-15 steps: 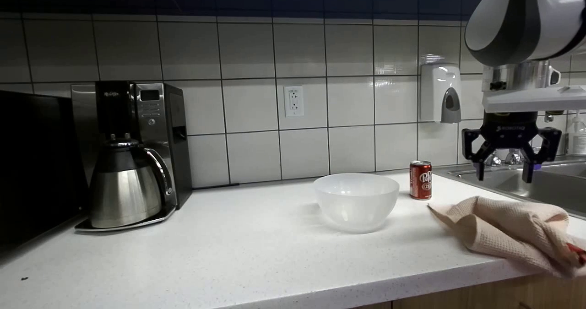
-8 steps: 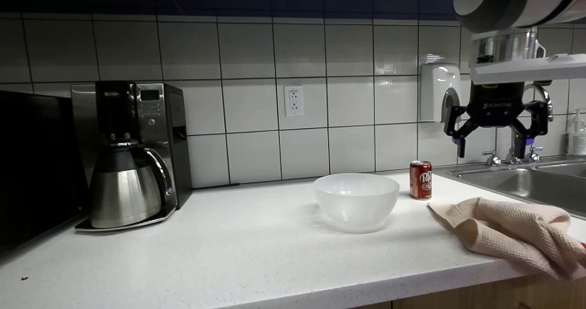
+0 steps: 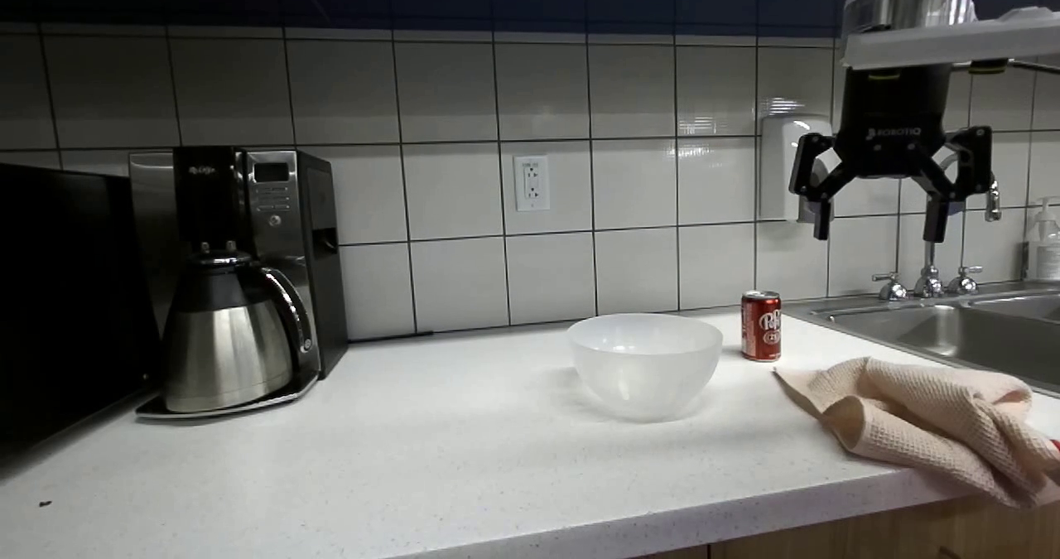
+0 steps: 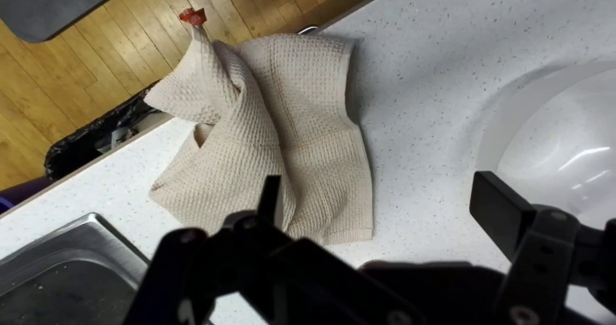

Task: Remove the towel from the bowl

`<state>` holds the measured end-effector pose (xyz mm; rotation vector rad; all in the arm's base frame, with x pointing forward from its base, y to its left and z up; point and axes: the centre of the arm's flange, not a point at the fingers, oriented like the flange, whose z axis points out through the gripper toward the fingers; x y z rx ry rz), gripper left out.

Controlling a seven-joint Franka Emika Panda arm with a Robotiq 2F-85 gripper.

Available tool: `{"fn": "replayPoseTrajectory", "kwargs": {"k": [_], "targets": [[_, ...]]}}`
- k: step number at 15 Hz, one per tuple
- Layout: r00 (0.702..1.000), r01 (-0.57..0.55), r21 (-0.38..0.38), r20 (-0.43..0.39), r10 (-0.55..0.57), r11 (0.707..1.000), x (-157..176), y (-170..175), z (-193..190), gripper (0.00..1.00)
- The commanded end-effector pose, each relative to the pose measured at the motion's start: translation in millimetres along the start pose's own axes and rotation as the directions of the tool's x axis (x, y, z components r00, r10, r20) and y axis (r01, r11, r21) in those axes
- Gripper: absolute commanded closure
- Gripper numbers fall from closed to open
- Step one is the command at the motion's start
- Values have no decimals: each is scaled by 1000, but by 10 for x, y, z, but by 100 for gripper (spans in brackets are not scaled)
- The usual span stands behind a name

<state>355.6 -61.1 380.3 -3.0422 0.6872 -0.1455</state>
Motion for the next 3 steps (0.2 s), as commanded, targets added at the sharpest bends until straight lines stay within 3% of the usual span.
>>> {"fn": "replayPoseTrajectory", "kwargs": {"k": [1, 3], "targets": [[1000, 1, 0, 1, -1, 1000, -7, 0, -10, 0], [1000, 0, -1, 2, 0, 1000, -8, 0, -10, 0]]}}
